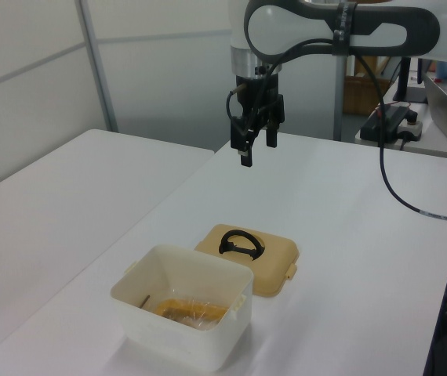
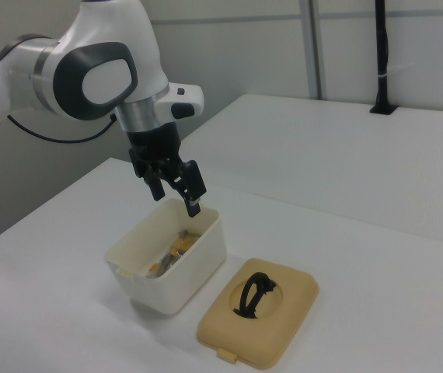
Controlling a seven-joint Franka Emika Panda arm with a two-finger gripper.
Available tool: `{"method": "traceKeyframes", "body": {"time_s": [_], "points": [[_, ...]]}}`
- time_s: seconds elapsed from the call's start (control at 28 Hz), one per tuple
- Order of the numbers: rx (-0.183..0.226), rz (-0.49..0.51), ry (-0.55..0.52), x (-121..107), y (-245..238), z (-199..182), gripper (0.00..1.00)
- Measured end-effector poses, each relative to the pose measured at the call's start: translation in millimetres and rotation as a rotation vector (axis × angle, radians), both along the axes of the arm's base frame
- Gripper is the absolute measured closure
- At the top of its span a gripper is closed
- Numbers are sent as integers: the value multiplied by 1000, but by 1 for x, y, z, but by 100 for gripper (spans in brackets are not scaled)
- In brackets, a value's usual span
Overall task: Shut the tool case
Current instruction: 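Lower the gripper onto the black handle of the beige lid and grasp it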
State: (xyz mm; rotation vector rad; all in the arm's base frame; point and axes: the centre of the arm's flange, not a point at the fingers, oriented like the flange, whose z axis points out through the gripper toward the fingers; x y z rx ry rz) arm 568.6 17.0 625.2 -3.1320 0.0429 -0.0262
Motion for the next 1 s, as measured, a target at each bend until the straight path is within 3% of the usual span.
{"method": "traceKeyframes", "body": {"time_s": [0.64,0.82,1.0], "points": [[7,95,98,22,17,-56,0],[-27,194,80,35,9,-78,0],[-42,205,57,44,-6,-105,0]]}}
